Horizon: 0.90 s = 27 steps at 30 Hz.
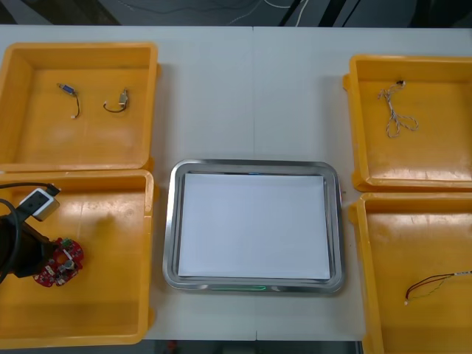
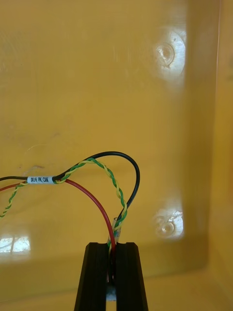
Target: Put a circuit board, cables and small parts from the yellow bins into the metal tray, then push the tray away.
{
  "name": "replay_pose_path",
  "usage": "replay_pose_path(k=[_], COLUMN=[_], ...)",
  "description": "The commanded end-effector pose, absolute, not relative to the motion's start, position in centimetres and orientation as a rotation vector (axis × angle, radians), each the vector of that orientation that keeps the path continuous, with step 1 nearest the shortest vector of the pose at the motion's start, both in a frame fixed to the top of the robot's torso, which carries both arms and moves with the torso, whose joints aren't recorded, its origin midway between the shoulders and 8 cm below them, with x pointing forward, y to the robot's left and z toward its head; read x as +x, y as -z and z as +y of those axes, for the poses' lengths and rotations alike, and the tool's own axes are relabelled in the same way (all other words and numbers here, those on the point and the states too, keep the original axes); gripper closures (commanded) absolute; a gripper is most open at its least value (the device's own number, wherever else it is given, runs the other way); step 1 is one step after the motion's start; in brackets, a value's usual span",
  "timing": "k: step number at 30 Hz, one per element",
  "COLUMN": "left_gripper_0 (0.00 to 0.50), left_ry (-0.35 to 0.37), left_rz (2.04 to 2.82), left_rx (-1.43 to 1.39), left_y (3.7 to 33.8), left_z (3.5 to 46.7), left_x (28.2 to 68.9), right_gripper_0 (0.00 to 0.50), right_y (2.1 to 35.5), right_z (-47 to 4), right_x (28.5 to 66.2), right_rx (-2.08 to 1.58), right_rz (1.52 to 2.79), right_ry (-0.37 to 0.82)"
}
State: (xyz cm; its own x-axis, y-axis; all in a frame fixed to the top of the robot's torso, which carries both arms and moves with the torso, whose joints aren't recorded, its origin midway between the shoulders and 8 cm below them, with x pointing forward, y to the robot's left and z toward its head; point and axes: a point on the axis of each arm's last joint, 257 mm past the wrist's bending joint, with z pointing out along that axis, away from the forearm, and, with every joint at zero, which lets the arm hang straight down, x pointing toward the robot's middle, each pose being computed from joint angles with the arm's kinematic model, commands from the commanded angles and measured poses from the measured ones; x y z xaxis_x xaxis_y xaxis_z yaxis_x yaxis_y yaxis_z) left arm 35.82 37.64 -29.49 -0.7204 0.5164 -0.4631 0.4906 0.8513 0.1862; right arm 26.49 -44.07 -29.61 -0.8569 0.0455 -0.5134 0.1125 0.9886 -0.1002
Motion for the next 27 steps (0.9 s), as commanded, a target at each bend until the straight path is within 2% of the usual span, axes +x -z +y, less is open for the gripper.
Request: replay_pose_path(k=[1,2,3,4,5,6,7,8,9,10,11,16,27], left_gripper_0=[0.500,0.500,0.500,0.500,0.499,0.470,0.314,0.197,0.138,0.031,0.000,0.000,0.000], left_ry=[-0.101,-0.098,-0.097,-0.096,-0.095,-0.093,-0.091,-0.087,-0.086,-0.085,-0.083,-0.075,-0.085], left_rz=[2.458,2.459,2.460,2.459,2.459,2.460,2.461,2.462,2.459,2.460,2.461,2.464,2.447], left_rx=[0.845,0.845,0.846,0.849,0.849,0.844,0.843,0.837,0.835,0.836,0.832,0.826,0.847], left_y=[28.9,29.0,29.0,29.0,29.1,29.1,29.1,29.0,29.0,29.1,29.1,29.1,28.0], left_z=[37.1,37.1,37.0,36.9,36.9,36.9,36.9,36.8,36.8,36.8,36.8,36.7,36.3], left_x=[36.7,36.6,36.6,36.6,36.6,36.6,36.6,36.6,36.7,36.6,36.6,36.6,37.1], right_gripper_0=[0.271,0.161,0.120,0.047,0.012,0.000,0.000,0.000,0.000,0.000,0.000,0.000,0.000], right_y=[28.8,28.8,28.8,28.9,28.8,28.8,28.8,28.7,28.7,28.5,28.2,26.8,23.2], right_z=[-44.5,-44.5,-44.5,-44.4,-44.5,-44.4,-44.3,-44.4,-44.3,-44.3,-44.2,-44.1,-42.6], right_x=[25.9,25.9,25.9,25.9,25.9,26.0,26.1,26.1,26.1,26.3,26.5,26.7,28.3], right_rx=[0.131,0.129,0.131,0.132,0.132,0.131,0.132,0.133,0.137,0.136,0.135,0.142,0.404], right_rz=[2.576,2.576,2.576,2.578,2.576,2.575,2.574,2.572,2.572,2.567,2.559,2.566,2.559], right_ry=[0.189,0.191,0.189,0.187,0.188,0.184,0.181,0.182,0.177,0.177,0.176,0.189,0.150])
